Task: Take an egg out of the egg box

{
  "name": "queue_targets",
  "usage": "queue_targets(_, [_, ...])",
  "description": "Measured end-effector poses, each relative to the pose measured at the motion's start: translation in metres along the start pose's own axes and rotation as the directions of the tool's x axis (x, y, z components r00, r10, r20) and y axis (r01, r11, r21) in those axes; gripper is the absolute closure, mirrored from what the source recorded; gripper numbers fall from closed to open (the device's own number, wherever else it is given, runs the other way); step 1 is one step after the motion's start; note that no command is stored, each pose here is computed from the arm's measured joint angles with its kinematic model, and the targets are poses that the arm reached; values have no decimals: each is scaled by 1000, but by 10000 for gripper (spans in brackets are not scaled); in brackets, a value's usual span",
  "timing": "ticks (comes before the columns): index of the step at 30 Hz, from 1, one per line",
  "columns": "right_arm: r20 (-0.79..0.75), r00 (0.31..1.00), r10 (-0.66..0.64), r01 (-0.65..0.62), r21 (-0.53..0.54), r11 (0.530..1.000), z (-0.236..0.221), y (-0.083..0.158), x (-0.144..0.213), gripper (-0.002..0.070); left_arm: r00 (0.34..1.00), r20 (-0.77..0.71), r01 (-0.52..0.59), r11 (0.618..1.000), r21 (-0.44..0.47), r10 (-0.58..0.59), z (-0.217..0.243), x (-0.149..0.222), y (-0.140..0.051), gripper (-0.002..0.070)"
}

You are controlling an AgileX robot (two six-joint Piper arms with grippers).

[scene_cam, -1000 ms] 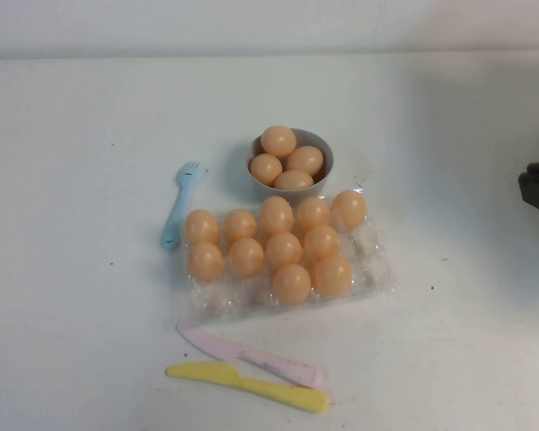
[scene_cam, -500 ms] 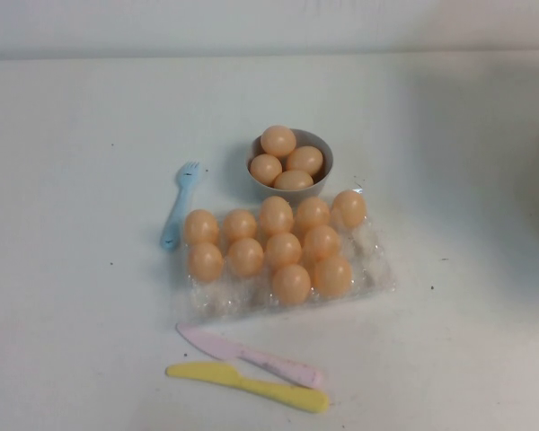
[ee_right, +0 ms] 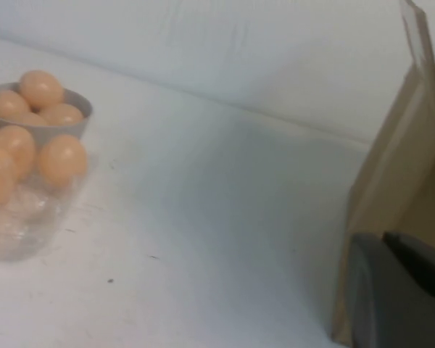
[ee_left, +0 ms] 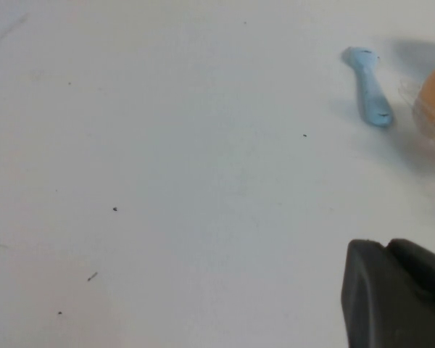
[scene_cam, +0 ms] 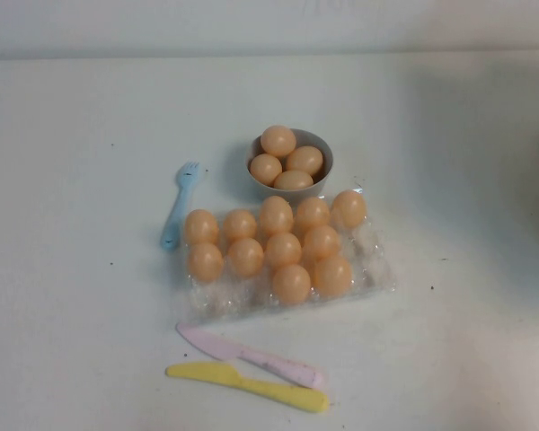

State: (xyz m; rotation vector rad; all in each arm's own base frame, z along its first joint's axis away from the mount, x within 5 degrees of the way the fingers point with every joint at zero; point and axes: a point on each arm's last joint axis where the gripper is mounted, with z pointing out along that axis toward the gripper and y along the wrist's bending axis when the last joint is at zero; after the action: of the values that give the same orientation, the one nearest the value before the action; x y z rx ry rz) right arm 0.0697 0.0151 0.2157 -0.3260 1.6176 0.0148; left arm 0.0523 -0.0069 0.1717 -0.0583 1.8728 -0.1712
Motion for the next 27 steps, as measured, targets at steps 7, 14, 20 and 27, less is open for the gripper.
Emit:
queue_targets(7, [-62, 991, 115, -100, 213, 972, -7, -9, 28, 693, 1000, 0, 0, 1000, 0, 0, 0, 0, 0, 679])
queue_targets(14, [-237, 952, 193, -121, 288, 950, -14, -9, 47, 693, 1000, 0, 5, 1000, 0, -5, 0, 0, 0, 679])
queue_targets(20, [-266, 942, 204, -125, 284, 951, -14, -7, 49, 693, 1000, 0, 0, 1000, 0, 0, 0, 0, 0, 679])
queue_targets(27, [-264, 943, 201, -145, 216, 965, -13, -3, 49, 693, 1000, 0, 5, 1000, 0, -5, 0, 0, 0, 679])
